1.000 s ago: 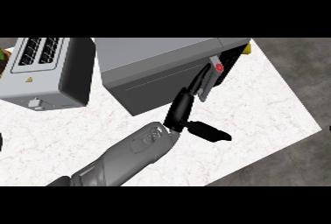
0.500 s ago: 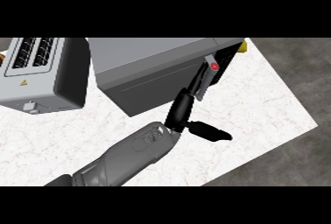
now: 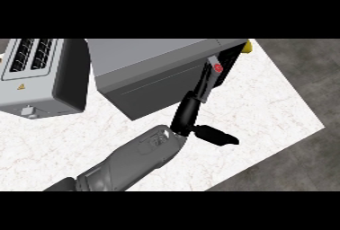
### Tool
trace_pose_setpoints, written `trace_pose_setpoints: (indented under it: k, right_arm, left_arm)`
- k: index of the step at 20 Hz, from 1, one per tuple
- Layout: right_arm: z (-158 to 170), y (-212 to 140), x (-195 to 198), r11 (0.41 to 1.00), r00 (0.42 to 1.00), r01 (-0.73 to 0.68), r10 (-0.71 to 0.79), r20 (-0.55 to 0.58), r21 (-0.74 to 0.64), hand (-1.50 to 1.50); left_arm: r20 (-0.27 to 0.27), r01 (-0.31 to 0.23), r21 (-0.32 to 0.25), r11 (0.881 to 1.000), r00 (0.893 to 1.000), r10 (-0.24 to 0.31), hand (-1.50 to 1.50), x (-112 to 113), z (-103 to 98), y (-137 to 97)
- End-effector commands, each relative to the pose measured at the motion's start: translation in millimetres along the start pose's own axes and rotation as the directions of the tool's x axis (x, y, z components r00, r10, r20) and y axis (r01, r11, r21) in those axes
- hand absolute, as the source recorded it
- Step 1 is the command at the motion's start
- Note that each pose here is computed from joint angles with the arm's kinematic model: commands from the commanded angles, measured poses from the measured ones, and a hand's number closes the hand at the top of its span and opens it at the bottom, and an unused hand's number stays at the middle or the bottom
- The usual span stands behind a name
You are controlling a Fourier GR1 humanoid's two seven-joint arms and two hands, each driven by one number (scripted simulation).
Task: Pick up the milk, place it into the microwave and close the microwave
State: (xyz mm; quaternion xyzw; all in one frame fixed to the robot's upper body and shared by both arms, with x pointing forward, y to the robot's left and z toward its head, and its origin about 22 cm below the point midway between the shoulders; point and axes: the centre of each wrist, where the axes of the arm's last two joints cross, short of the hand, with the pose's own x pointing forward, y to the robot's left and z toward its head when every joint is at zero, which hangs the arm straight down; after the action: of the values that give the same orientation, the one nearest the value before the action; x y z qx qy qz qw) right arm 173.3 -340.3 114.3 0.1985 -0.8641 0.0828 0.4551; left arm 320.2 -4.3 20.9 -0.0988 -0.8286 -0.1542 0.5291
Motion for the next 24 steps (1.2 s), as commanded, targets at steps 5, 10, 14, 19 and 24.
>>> trace_pose_setpoints:
  k: [5,10,14,19,24]
  right_arm:
    - [-4.0,-4.7,3.4,1.0,1.0,0.015,-0.015,-0.009,0.009,-1.5]
    - [-10.1,-7.5,5.7,1.0,1.0,0.019,-0.019,0.0,0.023,-1.5]
    - [-11.0,-7.9,7.8,0.999,1.0,0.027,-0.027,0.0,0.035,-1.5]
    - [-15.4,-5.6,10.1,0.996,0.999,0.054,-0.054,-0.001,0.064,-1.5]
    - [-17.9,-6.9,11.9,0.997,0.998,0.056,-0.056,0.003,0.053,-1.5]
  left_arm:
    - [0.007,-0.004,0.036,0.999,1.0,0.003,-1.5,8.2,-19.8,4.0]
    - [0.015,-0.015,0.025,1.0,1.0,0.015,-1.5,8.8,-19.6,2.0]
    - [0.007,-0.012,0.032,0.999,1.0,0.011,-1.5,6.2,-18.4,2.4]
    - [0.009,-0.017,0.031,0.999,1.0,0.016,-1.5,5.5,-18.6,2.0]
    - [-0.082,-0.006,-0.024,1.0,0.997,0.004,1.5,-2.2,-19.1,6.1]
